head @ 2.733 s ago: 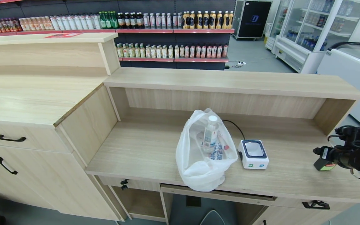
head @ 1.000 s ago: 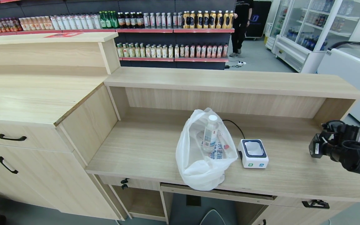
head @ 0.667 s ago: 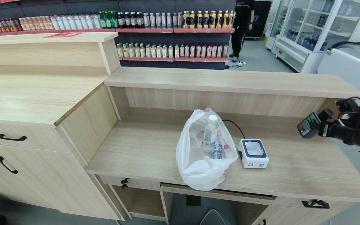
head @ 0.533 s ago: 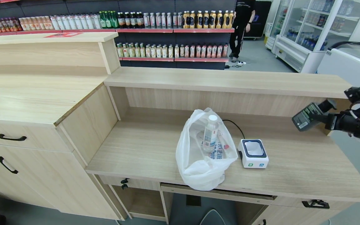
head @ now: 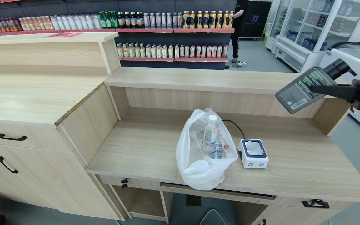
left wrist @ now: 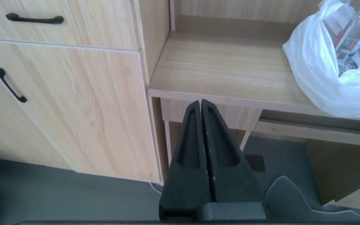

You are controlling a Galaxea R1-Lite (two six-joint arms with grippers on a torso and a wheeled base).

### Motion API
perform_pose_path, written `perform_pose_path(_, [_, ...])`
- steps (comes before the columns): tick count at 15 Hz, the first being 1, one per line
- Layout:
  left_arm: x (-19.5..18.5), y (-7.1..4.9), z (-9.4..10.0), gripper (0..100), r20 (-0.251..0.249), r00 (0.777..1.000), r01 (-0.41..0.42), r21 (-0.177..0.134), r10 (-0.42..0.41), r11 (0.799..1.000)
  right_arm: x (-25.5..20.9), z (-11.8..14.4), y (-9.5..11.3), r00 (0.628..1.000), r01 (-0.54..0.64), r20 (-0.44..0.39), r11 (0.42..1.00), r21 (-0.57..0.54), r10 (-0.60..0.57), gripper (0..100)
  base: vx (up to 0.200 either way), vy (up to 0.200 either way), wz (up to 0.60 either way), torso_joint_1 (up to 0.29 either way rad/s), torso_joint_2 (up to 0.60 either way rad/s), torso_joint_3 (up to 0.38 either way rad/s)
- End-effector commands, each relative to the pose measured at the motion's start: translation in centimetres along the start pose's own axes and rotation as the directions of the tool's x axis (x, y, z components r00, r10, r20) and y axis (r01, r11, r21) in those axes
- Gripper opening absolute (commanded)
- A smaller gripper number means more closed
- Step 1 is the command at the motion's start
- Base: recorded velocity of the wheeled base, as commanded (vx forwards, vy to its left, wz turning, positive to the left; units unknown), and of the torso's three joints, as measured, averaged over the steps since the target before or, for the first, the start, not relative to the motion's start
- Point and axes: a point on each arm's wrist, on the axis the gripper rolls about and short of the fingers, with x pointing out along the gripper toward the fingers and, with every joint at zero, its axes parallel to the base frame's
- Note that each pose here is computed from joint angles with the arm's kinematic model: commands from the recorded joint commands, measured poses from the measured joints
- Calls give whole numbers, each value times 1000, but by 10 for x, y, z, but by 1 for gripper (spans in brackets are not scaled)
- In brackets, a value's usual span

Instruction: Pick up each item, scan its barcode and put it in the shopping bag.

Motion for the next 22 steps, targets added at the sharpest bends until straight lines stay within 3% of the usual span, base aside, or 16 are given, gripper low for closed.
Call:
perform_pose_path(1, [0, 0, 0, 0, 0, 1000, -2, 0, 2, 1000, 9, 14, 30, 997, -79, 17, 996, -51, 80, 0, 0, 0, 0, 0, 0, 0])
perform_pose_path(8, [0, 0, 0, 0, 0, 1000, -2, 0, 2, 1000, 6, 11, 109, 963, -256, -65, 963, 88, 262, 0, 0, 0, 0, 0, 0, 0])
perform_pose_path(22, [0, 0, 0, 0, 0, 1000, -2, 0, 2, 1000, 3, 29, 152, 911, -389, -95, 913, 120, 401, 0, 0, 0, 0, 0, 0, 0])
